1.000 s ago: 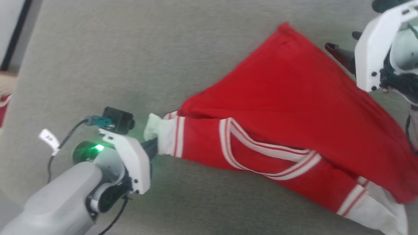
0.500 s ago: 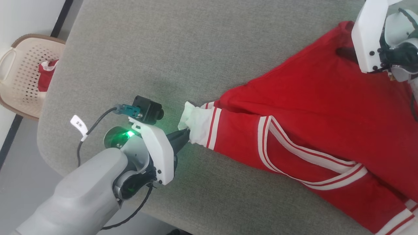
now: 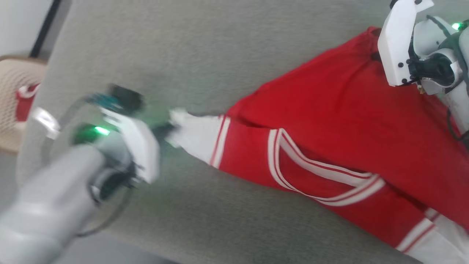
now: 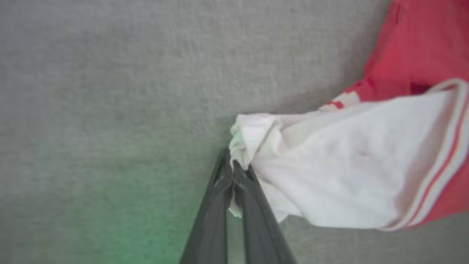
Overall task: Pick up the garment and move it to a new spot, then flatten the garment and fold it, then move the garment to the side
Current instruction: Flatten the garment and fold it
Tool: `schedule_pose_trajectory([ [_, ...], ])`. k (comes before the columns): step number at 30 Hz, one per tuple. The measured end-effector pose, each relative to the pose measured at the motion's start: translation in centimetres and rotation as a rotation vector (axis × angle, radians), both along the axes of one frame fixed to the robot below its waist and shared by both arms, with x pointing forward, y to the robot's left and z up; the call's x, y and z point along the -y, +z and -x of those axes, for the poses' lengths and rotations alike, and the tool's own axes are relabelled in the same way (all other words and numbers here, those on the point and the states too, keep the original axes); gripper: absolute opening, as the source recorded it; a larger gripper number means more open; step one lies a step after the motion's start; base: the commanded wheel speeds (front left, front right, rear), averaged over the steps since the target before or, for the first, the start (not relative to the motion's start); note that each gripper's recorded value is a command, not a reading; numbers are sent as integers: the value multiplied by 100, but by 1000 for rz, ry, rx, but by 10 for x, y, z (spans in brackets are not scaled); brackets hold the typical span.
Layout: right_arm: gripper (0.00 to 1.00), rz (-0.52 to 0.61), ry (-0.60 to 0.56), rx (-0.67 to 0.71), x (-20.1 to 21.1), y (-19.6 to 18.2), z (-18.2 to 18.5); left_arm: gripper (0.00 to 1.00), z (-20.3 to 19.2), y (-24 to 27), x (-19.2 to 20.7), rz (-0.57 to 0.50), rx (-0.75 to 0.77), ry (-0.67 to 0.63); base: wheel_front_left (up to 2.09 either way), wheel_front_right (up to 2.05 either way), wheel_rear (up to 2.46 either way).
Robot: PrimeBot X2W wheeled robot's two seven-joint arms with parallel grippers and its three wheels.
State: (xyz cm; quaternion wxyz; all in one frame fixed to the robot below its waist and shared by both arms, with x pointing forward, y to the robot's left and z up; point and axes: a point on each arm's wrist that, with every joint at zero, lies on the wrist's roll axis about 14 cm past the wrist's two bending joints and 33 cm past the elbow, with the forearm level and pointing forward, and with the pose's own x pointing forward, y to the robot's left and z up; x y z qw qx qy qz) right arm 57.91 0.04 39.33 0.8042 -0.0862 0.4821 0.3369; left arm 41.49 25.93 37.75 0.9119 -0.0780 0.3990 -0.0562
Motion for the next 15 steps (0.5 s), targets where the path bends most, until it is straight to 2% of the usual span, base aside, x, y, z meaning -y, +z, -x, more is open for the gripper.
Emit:
schedule_pose_trajectory([
  [2,0,-2,-22,38,11,12,-3,0,-12,14,-11,-36,25,-5,0,0,0],
  [6,0,-55,-61,163,26,61,-16,0,-46,55,-15,-75,111,-47,0,0,0],
  [15,0,-136,-152,419,72,165,-19,0,-111,172,-8,-139,335,-120,0,0,0],
])
